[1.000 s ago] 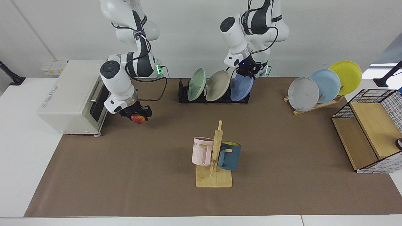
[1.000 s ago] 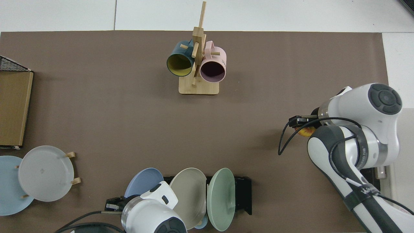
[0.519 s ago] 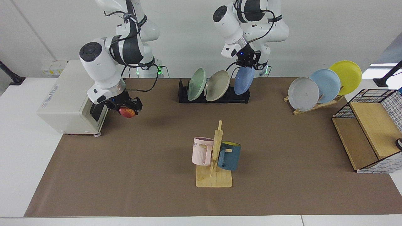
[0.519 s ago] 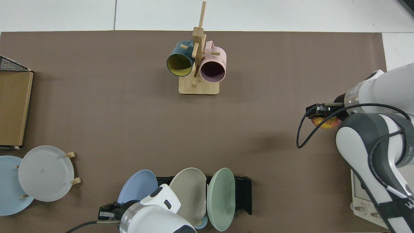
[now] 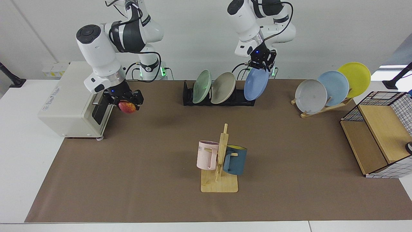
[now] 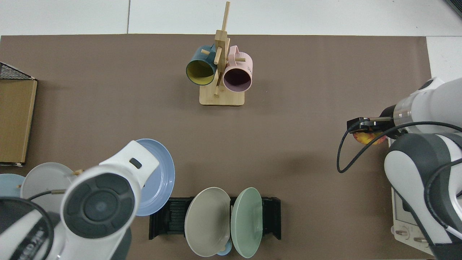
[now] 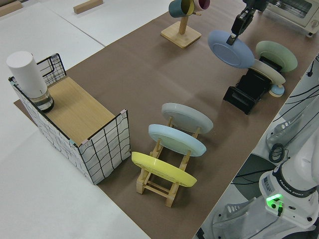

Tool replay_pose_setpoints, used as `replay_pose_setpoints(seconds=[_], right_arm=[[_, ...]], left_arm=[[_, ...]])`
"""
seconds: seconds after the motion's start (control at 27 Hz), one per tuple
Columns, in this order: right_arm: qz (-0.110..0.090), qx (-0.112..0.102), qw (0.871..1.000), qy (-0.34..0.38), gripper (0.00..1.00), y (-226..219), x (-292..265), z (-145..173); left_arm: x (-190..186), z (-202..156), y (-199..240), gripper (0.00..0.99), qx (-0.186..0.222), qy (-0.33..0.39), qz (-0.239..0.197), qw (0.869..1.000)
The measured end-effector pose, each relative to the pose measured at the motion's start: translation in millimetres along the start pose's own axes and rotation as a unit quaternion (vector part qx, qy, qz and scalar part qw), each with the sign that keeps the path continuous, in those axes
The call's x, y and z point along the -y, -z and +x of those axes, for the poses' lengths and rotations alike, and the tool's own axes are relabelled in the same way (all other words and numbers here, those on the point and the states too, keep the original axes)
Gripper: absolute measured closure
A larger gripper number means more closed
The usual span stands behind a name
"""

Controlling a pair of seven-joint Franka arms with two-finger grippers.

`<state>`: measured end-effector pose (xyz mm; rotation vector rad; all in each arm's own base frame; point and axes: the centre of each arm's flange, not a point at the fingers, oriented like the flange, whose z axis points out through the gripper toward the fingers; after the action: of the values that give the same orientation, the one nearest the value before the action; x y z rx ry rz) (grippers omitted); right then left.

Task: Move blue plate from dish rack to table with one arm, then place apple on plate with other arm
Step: 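Lift the blue plate out of the rack with the left gripper, then lower the blue plate flat onto the table with the left gripper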

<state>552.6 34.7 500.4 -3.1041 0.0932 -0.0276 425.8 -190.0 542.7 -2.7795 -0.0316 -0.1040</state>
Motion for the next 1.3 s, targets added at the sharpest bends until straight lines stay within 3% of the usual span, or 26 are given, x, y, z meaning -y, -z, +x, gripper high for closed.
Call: replay_pose_setpoints(seconds=[0.26, 0.52, 1.0, 1.3], right_arm=[[-0.001, 0.0, 1.0, 0.001, 0.24, 0.0, 0.8, -0.1], [-0.001, 0.0, 1.0, 0.004, 0.24, -0.3, 3.3, -0.5], [-0.001, 0.001, 1.0, 0.005, 0.24, -0.9, 4.3, -0.8], [-0.002, 0.001, 1.0, 0.005, 0.24, -1.1, 4.2, -0.8]], left_arm=[[-1.9, 47.5, -27.9, 0.921, 0.027, 0.048, -0.145, 0.988], [-22.7, 58.3, -42.7, 0.921, 0.037, 0.067, -0.215, 0.974], [-104.6, 67.5, -110.4, 0.921, 0.051, 0.058, -0.267, 0.96], [-137.0, 60.2, -118.4, 0.921, 0.047, 0.062, -0.279, 0.957]])
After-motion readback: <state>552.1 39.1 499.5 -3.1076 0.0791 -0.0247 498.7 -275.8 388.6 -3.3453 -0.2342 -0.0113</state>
